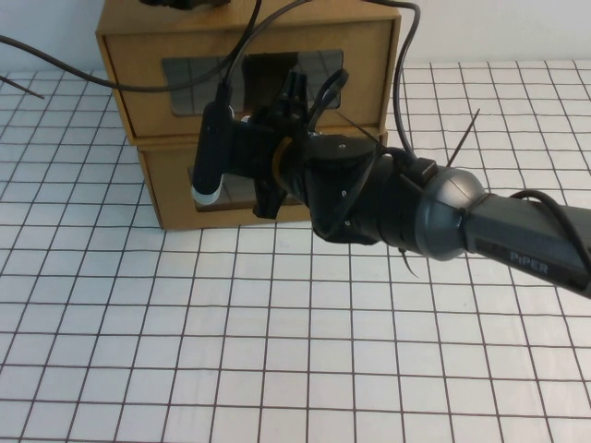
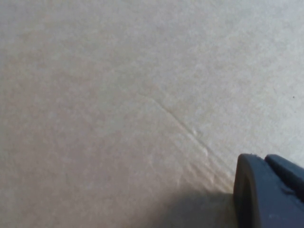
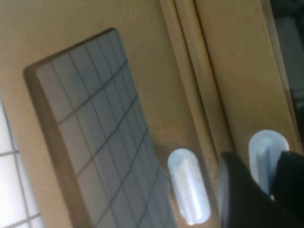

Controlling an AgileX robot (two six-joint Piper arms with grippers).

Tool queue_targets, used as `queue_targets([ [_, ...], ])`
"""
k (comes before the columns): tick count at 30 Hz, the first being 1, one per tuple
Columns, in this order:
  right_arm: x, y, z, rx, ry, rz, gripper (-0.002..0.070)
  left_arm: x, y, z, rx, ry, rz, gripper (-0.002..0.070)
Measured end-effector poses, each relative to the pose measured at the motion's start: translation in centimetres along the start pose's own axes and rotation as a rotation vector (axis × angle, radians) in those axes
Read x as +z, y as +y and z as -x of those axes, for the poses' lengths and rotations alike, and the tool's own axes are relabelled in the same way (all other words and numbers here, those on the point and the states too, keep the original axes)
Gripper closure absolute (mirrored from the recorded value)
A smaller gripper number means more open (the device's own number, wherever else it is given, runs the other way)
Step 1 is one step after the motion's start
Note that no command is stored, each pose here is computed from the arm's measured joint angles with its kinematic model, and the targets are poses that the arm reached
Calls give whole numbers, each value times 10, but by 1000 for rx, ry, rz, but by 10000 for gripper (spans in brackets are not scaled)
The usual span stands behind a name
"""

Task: Open the shoe box
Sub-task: 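Pull the top drawer of the cardboard box fully open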

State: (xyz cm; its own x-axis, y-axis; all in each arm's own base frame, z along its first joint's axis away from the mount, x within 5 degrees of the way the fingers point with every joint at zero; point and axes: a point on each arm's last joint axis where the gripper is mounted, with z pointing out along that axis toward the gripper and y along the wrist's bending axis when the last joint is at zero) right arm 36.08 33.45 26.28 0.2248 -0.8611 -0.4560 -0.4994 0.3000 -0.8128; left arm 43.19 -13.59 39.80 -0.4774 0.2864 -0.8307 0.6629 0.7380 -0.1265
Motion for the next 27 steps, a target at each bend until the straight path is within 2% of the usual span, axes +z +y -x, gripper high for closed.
queue_targets([
  [4, 2, -1, -1, -60, 7, -22, 563, 0, 0, 0, 0, 0, 0, 677],
  [10, 3, -1, -2, -143, 19, -55, 587, 0, 0, 0, 0, 0, 0, 677],
  [14, 4, -1, -2, -160, 22, -59, 608, 0, 0, 0, 0, 4, -2, 677],
  [18, 5, 1, -3, -172, 26, -62, 660, 0, -1, -1, -1, 15, -11, 677],
  [27, -11, 12, 2, -210, 65, -63, 666, 0, -2, -3, -35, 35, -21, 677],
])
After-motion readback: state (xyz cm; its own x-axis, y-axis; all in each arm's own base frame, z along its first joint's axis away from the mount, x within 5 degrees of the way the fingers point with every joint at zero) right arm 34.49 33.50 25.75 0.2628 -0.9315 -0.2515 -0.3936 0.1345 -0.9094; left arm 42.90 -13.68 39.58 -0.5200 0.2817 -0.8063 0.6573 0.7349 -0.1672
